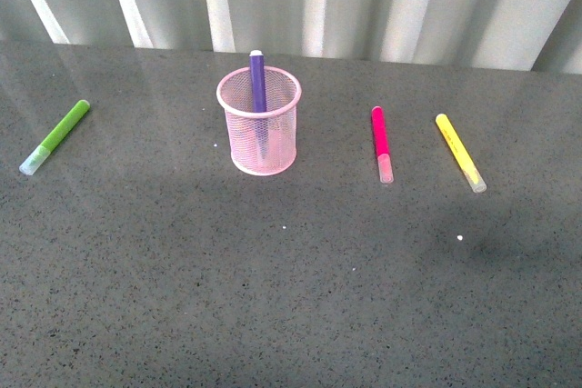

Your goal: Insert purple and pink pens into pink cup

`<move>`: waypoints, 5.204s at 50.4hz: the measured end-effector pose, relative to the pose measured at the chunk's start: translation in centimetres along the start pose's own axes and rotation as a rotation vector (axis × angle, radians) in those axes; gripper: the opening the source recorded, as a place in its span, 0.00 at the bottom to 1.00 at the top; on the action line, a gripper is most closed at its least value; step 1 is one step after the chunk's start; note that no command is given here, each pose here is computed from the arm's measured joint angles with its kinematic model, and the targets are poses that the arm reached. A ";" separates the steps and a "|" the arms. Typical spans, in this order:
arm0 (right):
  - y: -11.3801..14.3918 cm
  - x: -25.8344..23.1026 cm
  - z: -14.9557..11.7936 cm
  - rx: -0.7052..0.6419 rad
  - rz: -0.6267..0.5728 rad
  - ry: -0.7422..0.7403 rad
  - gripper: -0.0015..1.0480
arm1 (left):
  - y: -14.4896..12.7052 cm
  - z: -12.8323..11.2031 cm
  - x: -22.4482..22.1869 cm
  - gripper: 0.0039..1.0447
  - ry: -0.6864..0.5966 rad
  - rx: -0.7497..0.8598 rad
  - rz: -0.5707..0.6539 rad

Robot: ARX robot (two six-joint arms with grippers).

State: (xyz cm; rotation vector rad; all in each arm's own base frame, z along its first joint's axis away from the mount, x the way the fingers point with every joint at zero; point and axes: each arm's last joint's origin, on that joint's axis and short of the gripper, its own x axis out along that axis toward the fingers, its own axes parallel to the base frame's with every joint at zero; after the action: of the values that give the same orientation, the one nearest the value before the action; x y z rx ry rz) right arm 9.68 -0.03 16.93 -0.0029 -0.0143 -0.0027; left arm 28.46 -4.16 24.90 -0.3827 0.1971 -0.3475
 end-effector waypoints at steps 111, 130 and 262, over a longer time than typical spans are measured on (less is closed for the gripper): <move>0.0 0.0 0.0 0.000 0.000 0.000 0.93 | 1.5 -9.9 -16.7 0.03 -0.222 0.380 0.342; 0.0 0.0 0.0 0.000 0.000 0.000 0.93 | 1.2 -10.5 -17.9 0.03 -0.216 0.379 0.344; 14.6 36.9 -13.6 0.111 0.169 0.979 0.93 | 1.2 -10.5 -17.9 0.94 -0.216 0.381 0.344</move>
State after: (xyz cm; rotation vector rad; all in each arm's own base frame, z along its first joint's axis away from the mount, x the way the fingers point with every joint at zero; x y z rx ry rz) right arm 46.78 14.40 3.84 0.1085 0.9649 0.1655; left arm 9.66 0.00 17.04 -0.0048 -0.0181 0.0000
